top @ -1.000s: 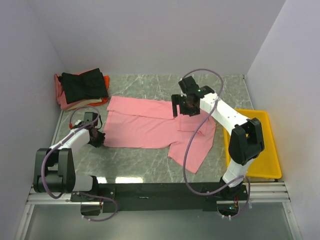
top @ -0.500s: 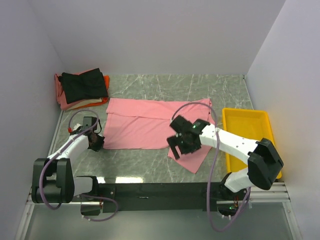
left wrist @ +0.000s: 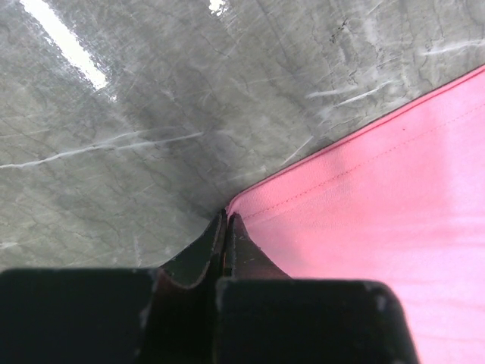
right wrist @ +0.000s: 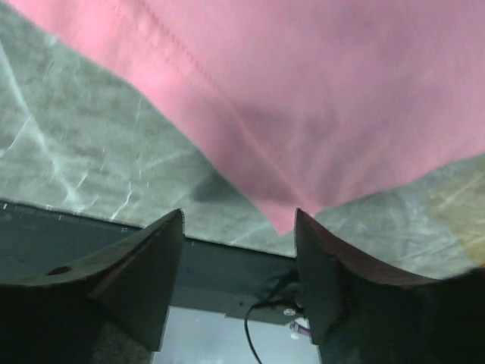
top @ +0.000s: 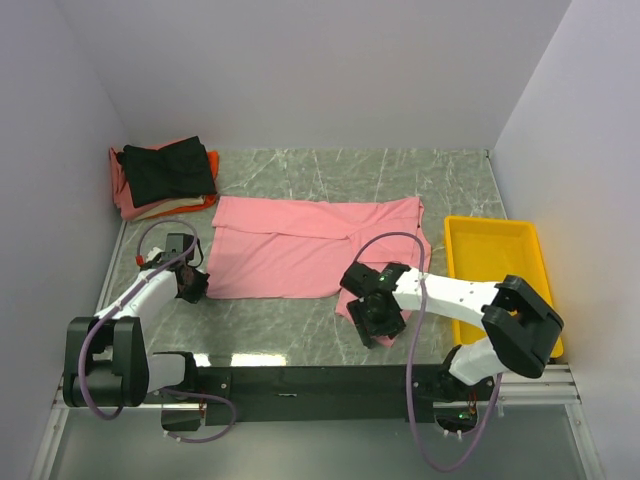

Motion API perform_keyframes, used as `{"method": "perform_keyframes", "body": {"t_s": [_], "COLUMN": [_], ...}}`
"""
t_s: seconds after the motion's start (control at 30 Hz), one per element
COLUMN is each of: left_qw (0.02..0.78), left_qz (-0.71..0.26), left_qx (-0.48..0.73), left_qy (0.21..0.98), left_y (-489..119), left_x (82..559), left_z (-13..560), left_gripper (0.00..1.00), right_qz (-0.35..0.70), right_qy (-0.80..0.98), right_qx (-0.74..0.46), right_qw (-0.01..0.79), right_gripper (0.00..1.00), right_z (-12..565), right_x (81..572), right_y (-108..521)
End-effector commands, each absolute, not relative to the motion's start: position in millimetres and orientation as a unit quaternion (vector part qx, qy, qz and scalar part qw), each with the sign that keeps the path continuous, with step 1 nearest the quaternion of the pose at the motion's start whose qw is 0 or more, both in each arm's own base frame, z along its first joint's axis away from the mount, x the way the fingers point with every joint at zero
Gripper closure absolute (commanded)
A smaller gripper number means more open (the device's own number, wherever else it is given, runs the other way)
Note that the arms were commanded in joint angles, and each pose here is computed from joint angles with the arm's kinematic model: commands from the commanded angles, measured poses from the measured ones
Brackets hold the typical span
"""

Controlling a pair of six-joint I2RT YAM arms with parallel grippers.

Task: Fold and stack the t-shirts
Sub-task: Fold the tshirt

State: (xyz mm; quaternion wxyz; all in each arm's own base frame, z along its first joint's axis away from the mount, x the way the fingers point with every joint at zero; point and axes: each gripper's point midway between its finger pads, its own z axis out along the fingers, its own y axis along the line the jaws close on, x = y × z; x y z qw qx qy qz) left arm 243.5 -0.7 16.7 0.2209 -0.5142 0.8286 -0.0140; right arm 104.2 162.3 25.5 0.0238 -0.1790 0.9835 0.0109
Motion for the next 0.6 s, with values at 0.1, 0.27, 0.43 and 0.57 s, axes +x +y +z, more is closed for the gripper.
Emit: {"method": "perform_keyframes", "body": {"t_s": [0.1, 0.27, 0.43, 0.57], "left_qw": [0.204, 0.206, 0.21, 0.208], "left_qz": [0.002, -0.001, 0.001, 0.005], "left_qx": [-0.517, -0.518, -0.519, -0.522], "left_qy": [0.831, 0.83, 0.828, 0.827], "left_y": [2, 1, 2, 3], "left_x": [229, 227, 223, 216], "left_z": [11, 11, 14, 16], "left_gripper": [1.0, 0.99, 0.99, 0.99], "right_qz": [-0.022, -0.02, -0.012, -0.008], "right_qy": [0.987, 0.99, 0.991, 0.992], "right_qx": [-0.152, -0.136, -0.133, -0.122], "right_qw": [0.037, 0.026, 0.016, 0.017], "right_gripper": [0.38, 0.43, 0.63, 1.0], "right_z": [8, 0, -8, -4], "right_x": [112, 107, 101, 95], "right_y": [156, 152, 150, 146]}}
